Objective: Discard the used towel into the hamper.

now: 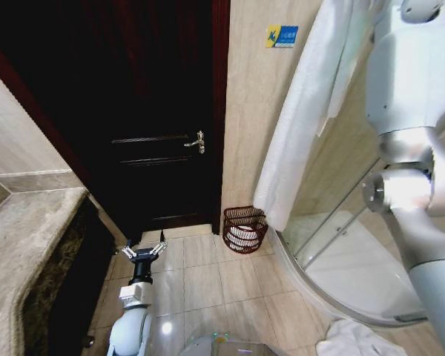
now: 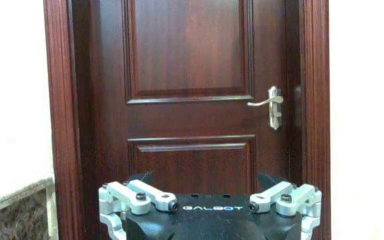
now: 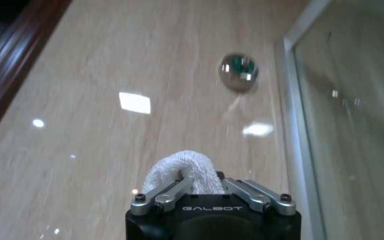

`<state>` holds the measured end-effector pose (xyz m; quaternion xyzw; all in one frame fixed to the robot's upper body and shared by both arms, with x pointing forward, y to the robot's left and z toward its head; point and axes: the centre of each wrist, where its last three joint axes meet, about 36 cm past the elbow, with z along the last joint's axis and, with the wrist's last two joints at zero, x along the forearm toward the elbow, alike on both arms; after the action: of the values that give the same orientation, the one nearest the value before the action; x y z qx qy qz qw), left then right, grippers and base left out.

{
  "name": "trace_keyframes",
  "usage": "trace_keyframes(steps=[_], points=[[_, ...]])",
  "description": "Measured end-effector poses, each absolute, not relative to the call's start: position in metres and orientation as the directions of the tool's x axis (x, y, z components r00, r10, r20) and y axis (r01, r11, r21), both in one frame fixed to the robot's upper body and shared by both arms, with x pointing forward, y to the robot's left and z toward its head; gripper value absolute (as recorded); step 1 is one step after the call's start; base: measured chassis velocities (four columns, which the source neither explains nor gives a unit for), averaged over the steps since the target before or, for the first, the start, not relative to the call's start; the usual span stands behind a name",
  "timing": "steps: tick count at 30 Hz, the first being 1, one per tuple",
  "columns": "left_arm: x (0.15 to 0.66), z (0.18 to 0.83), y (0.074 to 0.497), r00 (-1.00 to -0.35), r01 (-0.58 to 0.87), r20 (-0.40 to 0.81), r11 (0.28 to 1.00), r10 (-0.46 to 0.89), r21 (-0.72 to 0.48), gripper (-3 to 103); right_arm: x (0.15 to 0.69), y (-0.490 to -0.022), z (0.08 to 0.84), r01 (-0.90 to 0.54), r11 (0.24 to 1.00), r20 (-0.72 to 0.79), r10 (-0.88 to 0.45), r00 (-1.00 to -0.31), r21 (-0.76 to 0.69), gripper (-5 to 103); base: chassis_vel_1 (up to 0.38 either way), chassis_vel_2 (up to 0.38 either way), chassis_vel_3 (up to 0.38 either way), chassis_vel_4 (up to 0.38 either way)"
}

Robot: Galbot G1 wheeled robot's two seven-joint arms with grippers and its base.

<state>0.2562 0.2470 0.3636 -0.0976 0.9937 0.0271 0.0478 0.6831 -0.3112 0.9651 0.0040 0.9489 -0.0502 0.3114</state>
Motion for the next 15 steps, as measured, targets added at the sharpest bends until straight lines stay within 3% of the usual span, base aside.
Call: trace_keyframes(steps=[15], points=[[0.256,0.364,0.248,-0.975,-0.197,-0.112,0.979,-0.190,0.049,100,0.708,-0.287,0.935,0.001,0.998,-0.554,-0.031,-0.832,-0.057,4,0.000,0.000,0.000,0.000]])
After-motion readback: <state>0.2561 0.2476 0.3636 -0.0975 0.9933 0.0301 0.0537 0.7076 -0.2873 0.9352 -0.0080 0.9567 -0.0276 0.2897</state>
